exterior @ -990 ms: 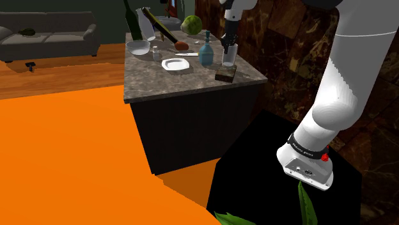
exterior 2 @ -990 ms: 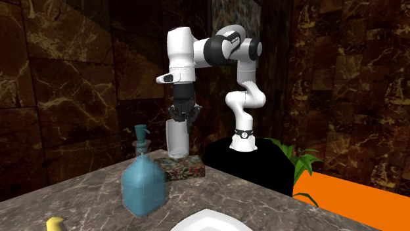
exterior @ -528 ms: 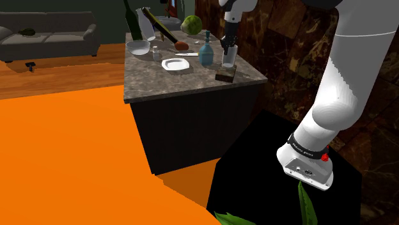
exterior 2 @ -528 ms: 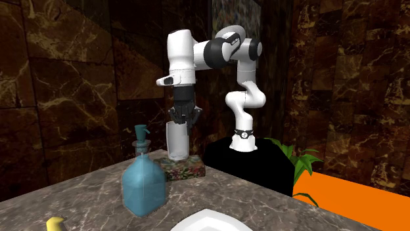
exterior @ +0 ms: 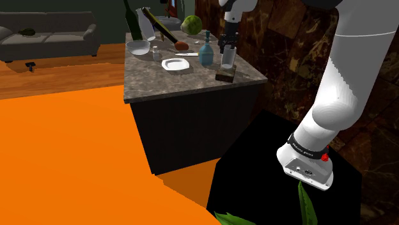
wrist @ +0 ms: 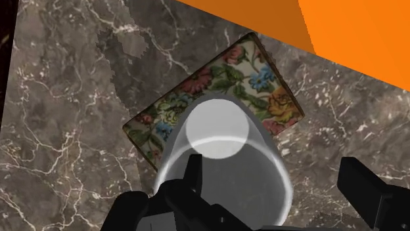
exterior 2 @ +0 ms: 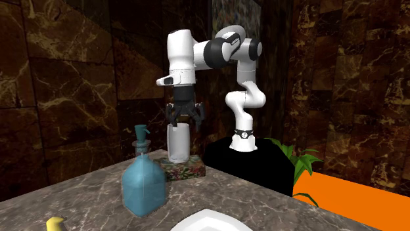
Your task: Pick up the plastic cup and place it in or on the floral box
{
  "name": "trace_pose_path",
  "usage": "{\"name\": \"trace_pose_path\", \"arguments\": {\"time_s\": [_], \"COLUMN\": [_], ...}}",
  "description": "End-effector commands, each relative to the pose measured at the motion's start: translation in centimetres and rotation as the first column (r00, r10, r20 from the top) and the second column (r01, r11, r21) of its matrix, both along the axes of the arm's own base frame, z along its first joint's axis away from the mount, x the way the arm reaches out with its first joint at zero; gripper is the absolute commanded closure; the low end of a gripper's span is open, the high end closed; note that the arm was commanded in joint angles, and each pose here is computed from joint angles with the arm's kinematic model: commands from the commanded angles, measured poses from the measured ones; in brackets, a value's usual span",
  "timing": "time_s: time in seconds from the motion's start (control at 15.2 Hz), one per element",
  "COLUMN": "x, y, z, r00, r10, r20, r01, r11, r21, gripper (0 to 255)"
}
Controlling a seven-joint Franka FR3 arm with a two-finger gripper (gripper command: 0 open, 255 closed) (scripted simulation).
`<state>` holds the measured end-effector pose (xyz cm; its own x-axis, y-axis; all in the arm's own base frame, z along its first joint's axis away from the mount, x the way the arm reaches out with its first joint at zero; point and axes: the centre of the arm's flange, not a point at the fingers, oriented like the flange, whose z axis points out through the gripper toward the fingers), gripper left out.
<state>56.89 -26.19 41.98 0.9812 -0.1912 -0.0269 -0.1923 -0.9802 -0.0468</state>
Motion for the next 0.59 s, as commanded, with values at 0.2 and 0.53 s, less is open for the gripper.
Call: {"name": "trace_pose_path", "arguments": {"time_s": [0.2, 0.53], "x": [0.1, 0.1], "y": [-0.3, -0.3], "z": [5.0, 5.0], "r00": [1.0, 1.0], "r10": [0.0, 0.0], "r20": [0.0, 0.0], "r01": [0.0, 0.0], "r11": [1.0, 1.0], "r21": [0.0, 0.0], "gripper": [0, 0]}}
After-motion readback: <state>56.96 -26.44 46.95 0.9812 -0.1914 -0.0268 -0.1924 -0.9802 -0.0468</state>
